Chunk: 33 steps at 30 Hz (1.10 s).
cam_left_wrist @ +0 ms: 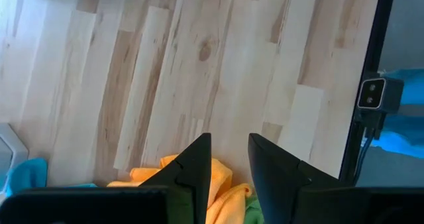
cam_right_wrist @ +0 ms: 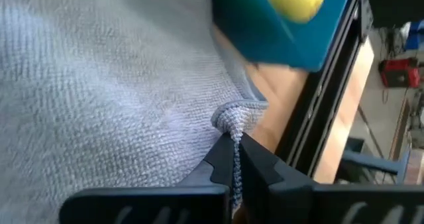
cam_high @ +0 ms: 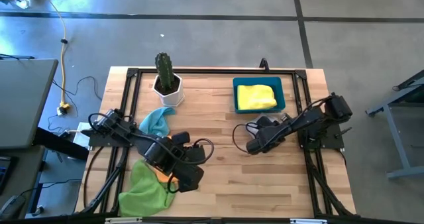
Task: Fold microfiber towels
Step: Fold the gray microfiber cloth
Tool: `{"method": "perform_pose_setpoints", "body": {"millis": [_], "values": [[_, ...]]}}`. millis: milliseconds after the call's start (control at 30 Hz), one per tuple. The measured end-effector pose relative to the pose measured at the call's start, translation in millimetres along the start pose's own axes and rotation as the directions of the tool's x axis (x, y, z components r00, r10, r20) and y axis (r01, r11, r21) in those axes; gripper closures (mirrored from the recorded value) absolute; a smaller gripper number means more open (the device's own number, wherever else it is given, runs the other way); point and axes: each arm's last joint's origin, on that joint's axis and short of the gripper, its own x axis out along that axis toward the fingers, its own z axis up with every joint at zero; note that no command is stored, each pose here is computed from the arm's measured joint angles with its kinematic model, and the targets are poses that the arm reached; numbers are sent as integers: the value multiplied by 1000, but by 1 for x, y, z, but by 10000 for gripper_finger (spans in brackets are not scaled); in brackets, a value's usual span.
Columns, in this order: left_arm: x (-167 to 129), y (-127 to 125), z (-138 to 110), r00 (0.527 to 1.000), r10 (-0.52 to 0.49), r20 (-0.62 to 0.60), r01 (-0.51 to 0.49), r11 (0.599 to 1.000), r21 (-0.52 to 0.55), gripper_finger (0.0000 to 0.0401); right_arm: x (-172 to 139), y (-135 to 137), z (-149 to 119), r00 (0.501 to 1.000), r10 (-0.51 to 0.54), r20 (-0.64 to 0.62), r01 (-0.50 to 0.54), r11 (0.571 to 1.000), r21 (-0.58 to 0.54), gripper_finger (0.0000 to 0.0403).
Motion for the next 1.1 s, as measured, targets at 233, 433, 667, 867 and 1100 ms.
{"method": "perform_pose_setpoints", "body": {"millis": [233,433,667,867,1100], "values": [[-1,-2,-2,1000,-2,0,2,1000,-16,311,-8,-2,-17,998,-8,-64,10,999,30,403],[-1,-2,-2,1000,12,16,-11,1000,-21,311,-13,2,-29,991,23,-134,-21,1000,17,403],[-1,-4,0,999,-1,36,2,1000,-29,311,-16,4,-40,977,45,-209,-59,997,-59,403],[-2,-5,0,999,-5,40,6,1000,-26,311,-16,8,-39,976,80,-201,-109,984,-139,376],[-4,-11,-4,999,-19,48,20,1000,-13,311,-16,-1,-40,982,-16,-189,-37,961,-274,295]]}}
